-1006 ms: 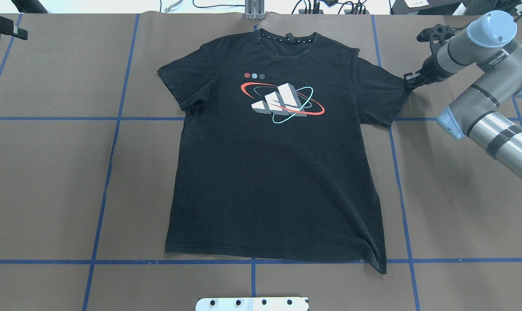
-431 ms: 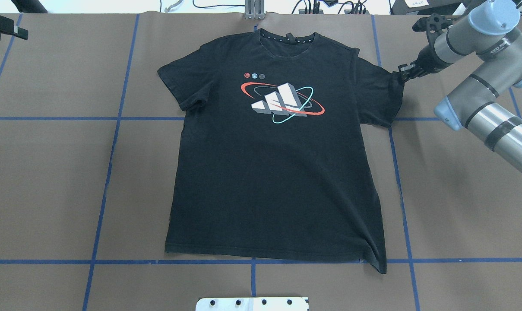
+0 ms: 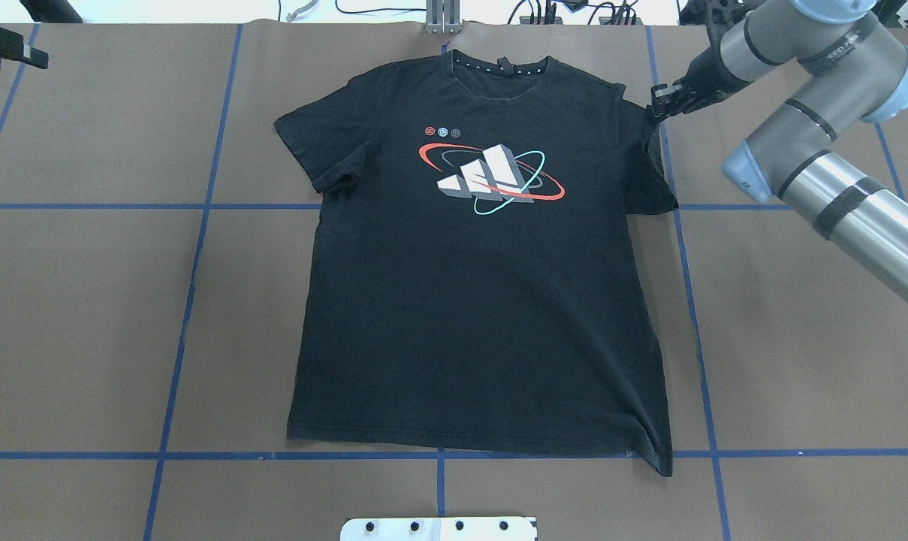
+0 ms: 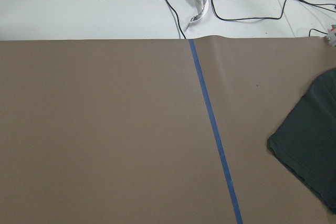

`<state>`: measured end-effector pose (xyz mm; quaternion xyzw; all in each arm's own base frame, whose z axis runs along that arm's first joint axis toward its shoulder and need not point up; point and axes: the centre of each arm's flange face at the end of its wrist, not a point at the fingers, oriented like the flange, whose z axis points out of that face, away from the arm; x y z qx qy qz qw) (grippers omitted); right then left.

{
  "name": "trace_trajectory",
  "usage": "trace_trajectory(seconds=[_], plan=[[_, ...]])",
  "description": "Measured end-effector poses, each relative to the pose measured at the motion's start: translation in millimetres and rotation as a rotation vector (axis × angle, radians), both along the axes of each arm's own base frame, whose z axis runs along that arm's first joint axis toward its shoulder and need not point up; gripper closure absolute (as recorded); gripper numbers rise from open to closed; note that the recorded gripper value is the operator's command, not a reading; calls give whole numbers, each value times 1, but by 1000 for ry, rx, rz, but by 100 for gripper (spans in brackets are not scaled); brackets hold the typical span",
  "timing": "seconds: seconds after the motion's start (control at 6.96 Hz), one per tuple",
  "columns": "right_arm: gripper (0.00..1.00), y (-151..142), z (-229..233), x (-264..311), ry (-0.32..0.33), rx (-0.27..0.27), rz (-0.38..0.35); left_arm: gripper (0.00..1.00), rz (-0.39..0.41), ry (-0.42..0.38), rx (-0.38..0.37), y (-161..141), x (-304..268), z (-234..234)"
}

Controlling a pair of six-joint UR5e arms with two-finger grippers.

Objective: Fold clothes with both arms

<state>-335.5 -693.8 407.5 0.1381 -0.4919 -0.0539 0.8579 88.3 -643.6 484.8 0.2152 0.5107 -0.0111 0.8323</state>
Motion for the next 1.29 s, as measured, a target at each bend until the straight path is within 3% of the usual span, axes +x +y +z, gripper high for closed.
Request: trace_trajectory(seconds=[0.29,0.57,0.72,0.86,1.29], plan=[[100,-9,-70,-67,60,0,48,0,2,-3,1,1,0,3],[100,-19,-106,-117,136,20,96,0,3,-5,-2,1,0,5],[44,-20,-114,-131,157,35,112,0,1,-4,-5,1,0,5],[0,-20,-116,-137,169,41,121,0,0,-3,-7,1,0,5],[0,-22,-110,-135,190,47,148,0,-2,-1,-7,-1,1,2]])
